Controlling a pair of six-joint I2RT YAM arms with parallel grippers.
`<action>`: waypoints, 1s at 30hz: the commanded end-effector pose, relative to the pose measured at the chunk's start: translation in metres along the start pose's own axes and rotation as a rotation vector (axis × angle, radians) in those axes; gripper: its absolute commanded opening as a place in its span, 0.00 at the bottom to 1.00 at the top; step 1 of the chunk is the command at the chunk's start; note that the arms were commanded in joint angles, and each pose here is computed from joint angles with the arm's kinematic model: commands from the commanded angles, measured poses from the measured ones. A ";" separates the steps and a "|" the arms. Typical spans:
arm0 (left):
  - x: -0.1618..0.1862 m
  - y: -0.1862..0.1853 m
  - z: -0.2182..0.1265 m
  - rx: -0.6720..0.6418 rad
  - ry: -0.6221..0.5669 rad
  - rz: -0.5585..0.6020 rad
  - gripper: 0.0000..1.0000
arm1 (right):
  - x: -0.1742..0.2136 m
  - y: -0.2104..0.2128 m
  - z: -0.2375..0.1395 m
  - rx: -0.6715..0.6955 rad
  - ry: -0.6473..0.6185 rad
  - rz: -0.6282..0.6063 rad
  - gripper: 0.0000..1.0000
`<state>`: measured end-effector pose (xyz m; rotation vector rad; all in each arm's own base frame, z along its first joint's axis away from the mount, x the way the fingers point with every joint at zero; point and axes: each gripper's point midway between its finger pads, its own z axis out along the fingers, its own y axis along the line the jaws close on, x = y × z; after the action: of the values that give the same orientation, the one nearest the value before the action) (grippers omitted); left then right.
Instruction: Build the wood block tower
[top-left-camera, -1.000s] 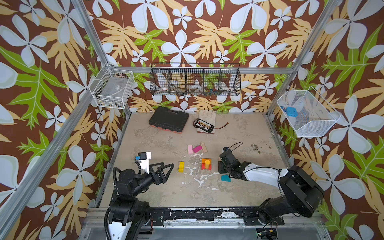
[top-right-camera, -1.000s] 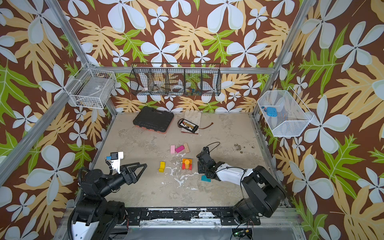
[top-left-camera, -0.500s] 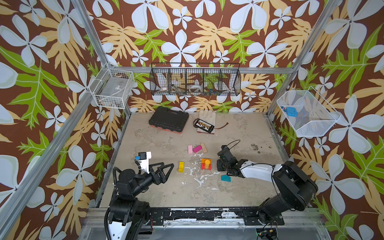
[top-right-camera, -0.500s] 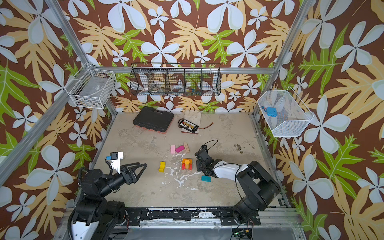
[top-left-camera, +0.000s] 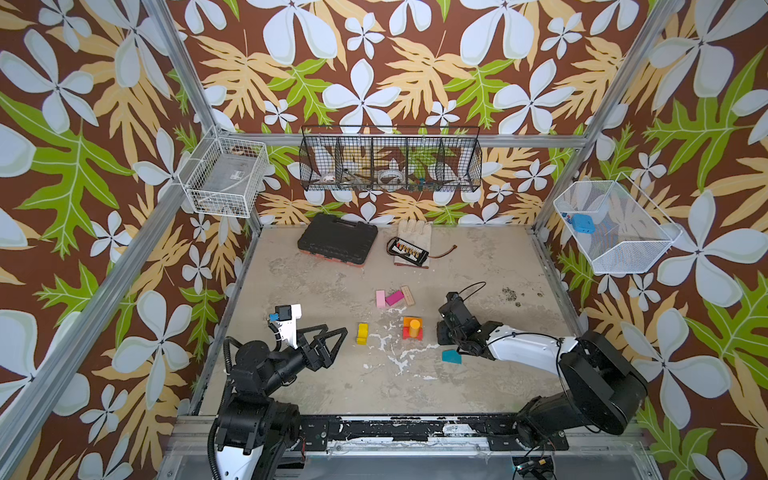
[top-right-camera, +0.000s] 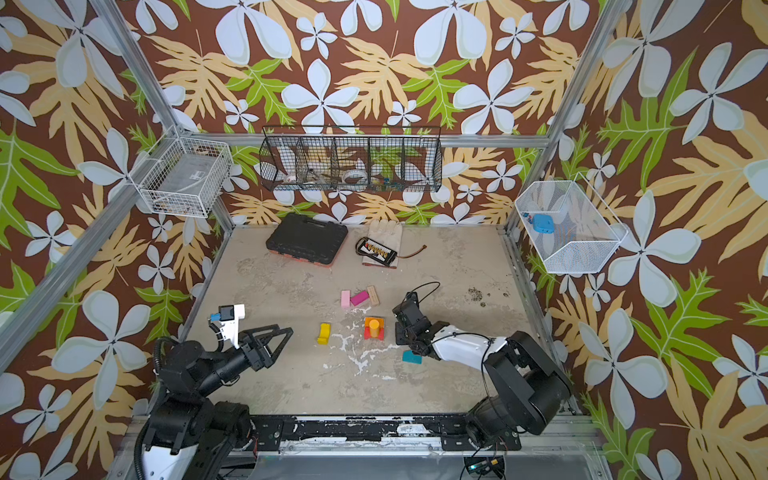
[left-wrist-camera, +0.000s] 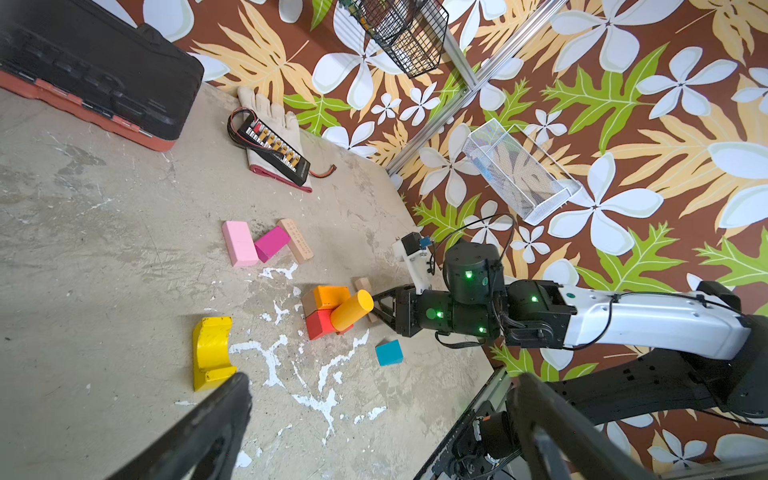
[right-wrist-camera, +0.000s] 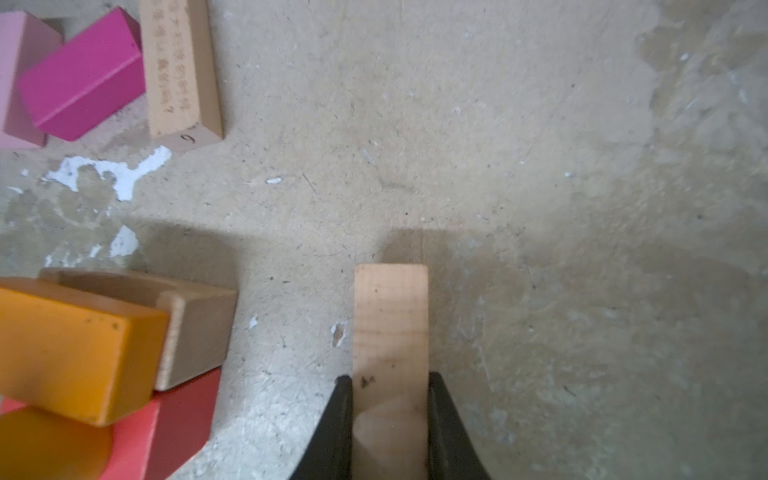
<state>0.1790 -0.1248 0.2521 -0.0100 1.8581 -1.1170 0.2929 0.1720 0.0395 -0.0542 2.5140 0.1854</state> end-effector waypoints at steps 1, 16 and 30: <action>-0.001 -0.003 0.001 0.018 0.001 0.017 1.00 | -0.010 0.005 -0.017 -0.021 -0.033 0.016 0.16; -0.001 -0.002 0.002 0.013 0.006 0.012 1.00 | -0.060 0.091 -0.132 -0.332 -0.162 -0.324 0.05; -0.003 -0.006 -0.001 0.028 -0.015 0.028 1.00 | -0.114 0.131 -0.166 -0.392 -0.365 -0.671 0.00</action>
<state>0.1778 -0.1256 0.2516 -0.0037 1.8566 -1.1224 0.2809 0.2650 0.2507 -0.8167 2.0020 0.3468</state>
